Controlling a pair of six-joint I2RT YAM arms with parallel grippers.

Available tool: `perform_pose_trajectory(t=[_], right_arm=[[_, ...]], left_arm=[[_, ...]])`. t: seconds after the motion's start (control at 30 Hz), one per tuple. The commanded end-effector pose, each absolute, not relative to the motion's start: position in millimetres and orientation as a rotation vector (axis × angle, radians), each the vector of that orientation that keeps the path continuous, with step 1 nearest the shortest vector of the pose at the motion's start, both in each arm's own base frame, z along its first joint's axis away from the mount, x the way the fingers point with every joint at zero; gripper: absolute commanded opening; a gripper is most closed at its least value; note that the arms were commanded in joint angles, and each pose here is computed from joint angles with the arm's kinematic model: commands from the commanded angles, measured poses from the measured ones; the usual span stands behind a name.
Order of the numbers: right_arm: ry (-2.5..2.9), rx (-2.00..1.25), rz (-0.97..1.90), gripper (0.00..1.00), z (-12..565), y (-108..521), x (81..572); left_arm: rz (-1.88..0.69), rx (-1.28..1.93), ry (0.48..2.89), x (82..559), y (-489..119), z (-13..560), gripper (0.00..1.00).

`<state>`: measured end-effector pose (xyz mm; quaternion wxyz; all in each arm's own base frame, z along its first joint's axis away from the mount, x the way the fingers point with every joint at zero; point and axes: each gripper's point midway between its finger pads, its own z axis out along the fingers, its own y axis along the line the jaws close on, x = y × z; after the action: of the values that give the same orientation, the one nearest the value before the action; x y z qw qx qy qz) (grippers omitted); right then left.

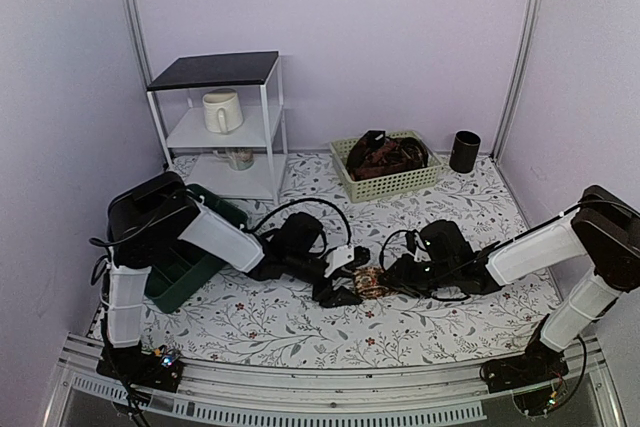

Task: Roll the ties
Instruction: Roll the tie at the center of the board.

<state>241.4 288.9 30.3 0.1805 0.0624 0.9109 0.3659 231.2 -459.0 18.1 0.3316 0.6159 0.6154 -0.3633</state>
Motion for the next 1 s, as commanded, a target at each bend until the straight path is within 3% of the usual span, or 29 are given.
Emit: perform_pose_trajectory(t=[0.0,0.1,0.27,0.4,0.5,0.97], right_arm=[[2.642,0.196,0.963,0.25,6,277,233],[2.636,0.193,0.966,0.25,8,278,234],[2.631,0.190,0.969,0.25,9,278,235],[2.632,0.187,0.974,0.25,9,280,235],[2.631,0.183,0.980,0.25,11,280,235],[2.625,0.150,1.004,0.25,13,285,236]], left_arm=[[-0.908,1.566,1.676,235,-443,24,0.71],[-0.870,1.526,1.746,235,-429,18,0.62],[-0.840,1.456,1.803,235,-417,14,0.23],[-0.821,1.416,1.818,236,-416,13,0.05],[-0.800,1.377,1.835,237,-418,14,0.00],[-0.958,1.392,1.822,204,-443,6,0.00]])
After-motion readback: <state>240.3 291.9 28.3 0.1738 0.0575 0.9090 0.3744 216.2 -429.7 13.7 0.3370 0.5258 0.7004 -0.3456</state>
